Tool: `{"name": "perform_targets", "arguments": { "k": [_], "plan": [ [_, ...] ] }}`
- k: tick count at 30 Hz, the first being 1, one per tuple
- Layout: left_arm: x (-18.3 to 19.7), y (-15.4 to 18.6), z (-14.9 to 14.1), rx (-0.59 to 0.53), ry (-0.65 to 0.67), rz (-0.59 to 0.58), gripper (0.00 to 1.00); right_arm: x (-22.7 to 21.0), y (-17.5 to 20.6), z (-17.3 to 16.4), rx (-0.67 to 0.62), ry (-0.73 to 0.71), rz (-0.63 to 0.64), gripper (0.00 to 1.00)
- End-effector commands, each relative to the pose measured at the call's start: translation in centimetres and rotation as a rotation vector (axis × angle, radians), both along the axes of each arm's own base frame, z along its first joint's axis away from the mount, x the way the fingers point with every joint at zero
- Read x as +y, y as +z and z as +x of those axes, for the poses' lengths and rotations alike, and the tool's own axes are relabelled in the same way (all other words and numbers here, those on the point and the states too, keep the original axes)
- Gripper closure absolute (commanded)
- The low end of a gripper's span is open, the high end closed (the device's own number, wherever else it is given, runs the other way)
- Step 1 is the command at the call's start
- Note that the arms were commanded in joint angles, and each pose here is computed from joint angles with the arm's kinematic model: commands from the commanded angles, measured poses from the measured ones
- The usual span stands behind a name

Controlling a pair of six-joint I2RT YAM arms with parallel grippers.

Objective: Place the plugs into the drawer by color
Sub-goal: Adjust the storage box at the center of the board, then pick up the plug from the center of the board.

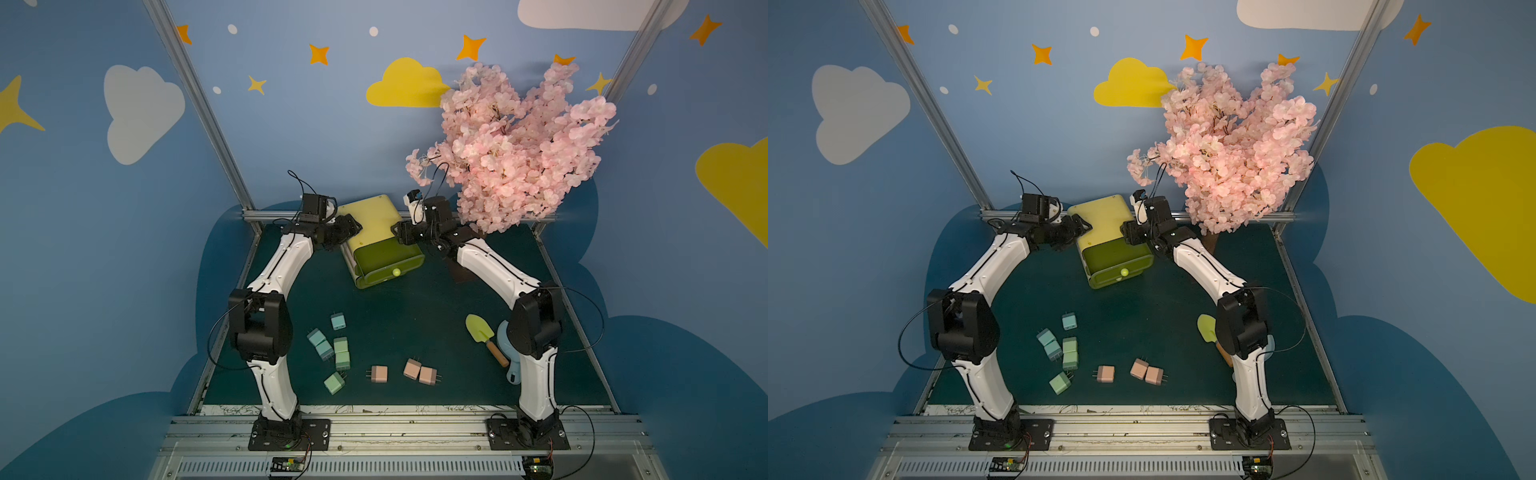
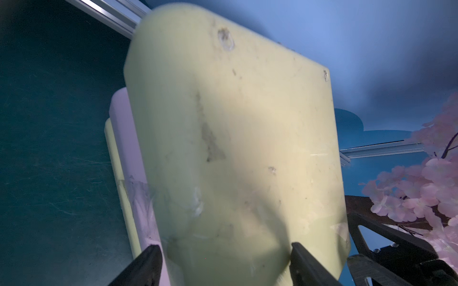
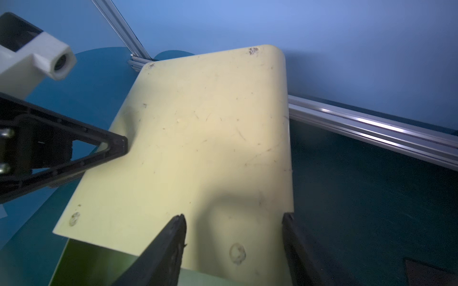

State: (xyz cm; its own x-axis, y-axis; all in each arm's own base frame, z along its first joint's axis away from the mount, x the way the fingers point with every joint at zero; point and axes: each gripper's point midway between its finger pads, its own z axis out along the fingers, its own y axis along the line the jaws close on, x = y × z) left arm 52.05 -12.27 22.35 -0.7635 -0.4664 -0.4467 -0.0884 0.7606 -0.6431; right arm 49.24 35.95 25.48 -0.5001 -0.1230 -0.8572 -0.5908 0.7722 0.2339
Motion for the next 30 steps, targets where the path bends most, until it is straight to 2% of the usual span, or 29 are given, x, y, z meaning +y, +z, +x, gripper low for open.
{"name": "perform_targets", "arguments": {
  "k": [1,6,11,15,19,22,30],
  "plan": [
    [0.9,0.6,-0.5,-0.007,-0.018,0.029,0.18,0.2,3.6,-1.6,-0.047,0.012,0.009,0.35],
    [1.4,0.2,-0.5,-0.007,-0.028,0.055,0.18,-0.2,6.2,-4.1,-0.083,-0.051,-0.023,0.37],
    [1.6,0.5,-0.6,-0.016,-0.037,0.055,0.18,1.7,5.0,-9.4,-0.045,-0.072,-0.012,0.38],
    [1.4,1.0,-0.6,-0.024,-0.052,0.049,0.18,4.9,2.1,-14.6,-0.024,-0.051,-0.040,0.39],
    [1.6,1.0,-0.7,-0.021,-0.051,0.047,0.18,8.0,-0.7,-18.1,-0.023,-0.033,-0.076,0.40],
    [1.8,1.1,-0.7,-0.023,-0.047,0.048,0.18,11.1,-3.0,-20.3,-0.005,0.038,-0.098,0.40],
    [2.5,1.3,-1.0,-0.032,-0.031,0.053,0.18,16.4,-8.9,-22.1,0.030,0.106,-0.195,0.41]
  ]
}}
